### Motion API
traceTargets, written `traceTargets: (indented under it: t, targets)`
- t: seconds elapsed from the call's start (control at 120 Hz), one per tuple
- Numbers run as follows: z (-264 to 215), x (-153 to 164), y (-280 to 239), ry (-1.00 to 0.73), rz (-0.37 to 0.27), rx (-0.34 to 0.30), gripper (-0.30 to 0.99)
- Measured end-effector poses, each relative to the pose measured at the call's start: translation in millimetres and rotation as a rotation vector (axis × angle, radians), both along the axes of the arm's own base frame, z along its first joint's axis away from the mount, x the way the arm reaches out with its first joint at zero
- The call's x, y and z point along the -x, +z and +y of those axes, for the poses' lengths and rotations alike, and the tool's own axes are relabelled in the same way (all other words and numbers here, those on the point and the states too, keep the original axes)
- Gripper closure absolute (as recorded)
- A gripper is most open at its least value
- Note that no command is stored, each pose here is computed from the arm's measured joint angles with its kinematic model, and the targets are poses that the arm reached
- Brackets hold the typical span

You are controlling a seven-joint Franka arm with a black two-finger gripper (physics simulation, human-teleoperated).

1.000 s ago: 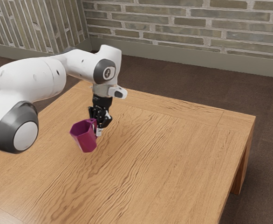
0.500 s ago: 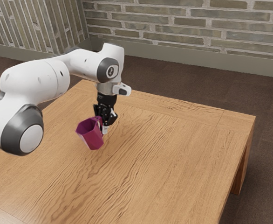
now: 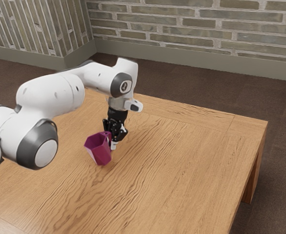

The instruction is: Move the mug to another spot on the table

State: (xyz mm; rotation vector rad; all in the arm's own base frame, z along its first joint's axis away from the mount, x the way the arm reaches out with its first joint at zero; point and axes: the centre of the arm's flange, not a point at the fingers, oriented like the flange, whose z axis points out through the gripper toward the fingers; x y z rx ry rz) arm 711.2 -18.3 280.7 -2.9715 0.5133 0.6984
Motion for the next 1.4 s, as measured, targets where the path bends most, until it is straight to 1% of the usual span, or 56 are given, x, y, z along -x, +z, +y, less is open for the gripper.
traceTargets:
  t: [0.533, 0.675, 0.875, 1.025, 1.158, 1.25, 1.3, 1.342, 1.4]
  targets:
    - [-0.7, 1.3, -17.6, 0.002, 0.02, -0.004, 0.69]
    - [-0.9, 2.2, -20.3, 0.005, 0.023, 0.0, 0.59]
    - [-2.3, 0.6, -21.3, 0.003, 0.008, 0.008, 0.36]
    - [-0.4, -6.2, -11.5, 0.001, -0.046, 0.027, 0.22]
    - [8.2, -12.5, 22.2, 0.004, -0.12, 0.043, 0.13]
    - [10.9, -13.3, 74.2, 0.0, -0.199, 0.06, 0.09]
    - [8.5, -8.0, 108.5, -0.007, -0.242, 0.075, 0.07]
    - [3.0, 3.0, 137.2, -0.015, -0.271, 0.096, 0.06]
    - [-1.6, 28.5, 175.7, -0.023, -0.308, 0.132, 0.04]
